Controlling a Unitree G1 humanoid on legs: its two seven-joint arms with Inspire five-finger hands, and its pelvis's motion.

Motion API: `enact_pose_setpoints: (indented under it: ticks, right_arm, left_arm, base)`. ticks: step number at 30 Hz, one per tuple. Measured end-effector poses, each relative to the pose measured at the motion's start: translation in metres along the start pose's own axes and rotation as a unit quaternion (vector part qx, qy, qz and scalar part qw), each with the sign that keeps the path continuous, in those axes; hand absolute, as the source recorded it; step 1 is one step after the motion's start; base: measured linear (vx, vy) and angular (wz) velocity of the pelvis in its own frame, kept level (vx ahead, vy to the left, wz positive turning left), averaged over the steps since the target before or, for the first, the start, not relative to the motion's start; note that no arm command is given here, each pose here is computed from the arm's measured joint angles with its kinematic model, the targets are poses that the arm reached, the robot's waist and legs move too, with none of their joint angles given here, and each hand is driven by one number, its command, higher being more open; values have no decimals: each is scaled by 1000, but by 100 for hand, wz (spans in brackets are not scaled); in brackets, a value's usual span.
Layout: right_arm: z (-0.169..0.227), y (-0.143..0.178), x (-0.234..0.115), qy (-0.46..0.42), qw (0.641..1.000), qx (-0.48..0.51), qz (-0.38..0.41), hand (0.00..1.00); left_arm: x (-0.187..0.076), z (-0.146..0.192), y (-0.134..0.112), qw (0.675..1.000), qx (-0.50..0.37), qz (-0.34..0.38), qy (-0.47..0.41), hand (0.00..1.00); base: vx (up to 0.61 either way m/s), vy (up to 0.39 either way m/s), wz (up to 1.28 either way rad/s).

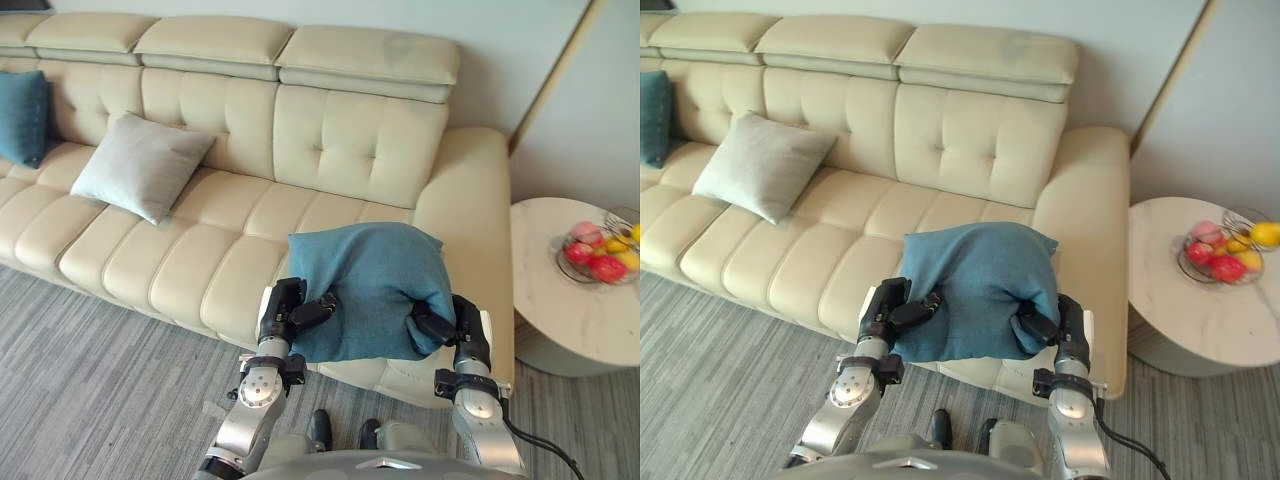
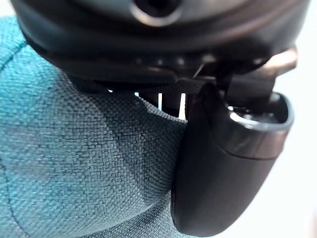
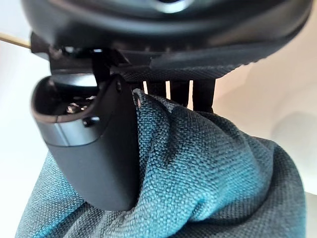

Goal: Pick up cushions and gather them together orderly.

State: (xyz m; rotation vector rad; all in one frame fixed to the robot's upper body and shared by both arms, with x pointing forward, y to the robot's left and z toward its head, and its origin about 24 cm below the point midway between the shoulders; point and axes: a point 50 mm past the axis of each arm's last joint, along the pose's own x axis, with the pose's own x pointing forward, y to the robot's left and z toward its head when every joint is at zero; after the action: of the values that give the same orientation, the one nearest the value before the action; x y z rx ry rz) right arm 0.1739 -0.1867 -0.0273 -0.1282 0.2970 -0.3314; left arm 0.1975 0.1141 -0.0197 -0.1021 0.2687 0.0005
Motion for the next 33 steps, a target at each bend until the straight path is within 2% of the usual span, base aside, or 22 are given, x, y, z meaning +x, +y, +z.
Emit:
enact_pose_setpoints:
  ticks: [3, 7, 11, 12, 14, 21, 33]
  right_arm:
    - [25, 0, -6, -53, 998, 12, 6, 0]
    - [35, -1, 0, -77, 997, 19, -3, 0]
    - [26, 0, 4, -59, 998, 13, -6, 0]
    - [10, 6, 4, -21, 1000, 17, -6, 0]
    - [5, 10, 3, -7, 1000, 21, -1, 0]
    - [2, 10, 0, 0, 1000, 21, 1, 0]
    - [-5, 13, 12, 4, 999, -34, 21, 0]
  left_arm:
    - [-8, -2, 2, 1000, -15, 9, 4, 0]
    - [-6, 2, -5, 1000, -31, 4, -6, 0]
    - [-6, 1, -4, 1000, -26, 3, -5, 0]
    - [-5, 0, 3, 1000, -8, 4, 0, 0]
    - [-6, -1, 5, 1000, -2, 5, 0, 0]
    - [-6, 0, 6, 1000, 4, 2, 0, 0]
    - [-3, 6, 9, 1000, 24, 7, -17, 0]
  base:
    - [248, -17, -29]
    - [217, 133, -43]
    - [230, 327, -36]
    - [182, 277, -16]
    - [160, 276, -28]
    - [33, 153, -51]
    - [-18, -21, -19]
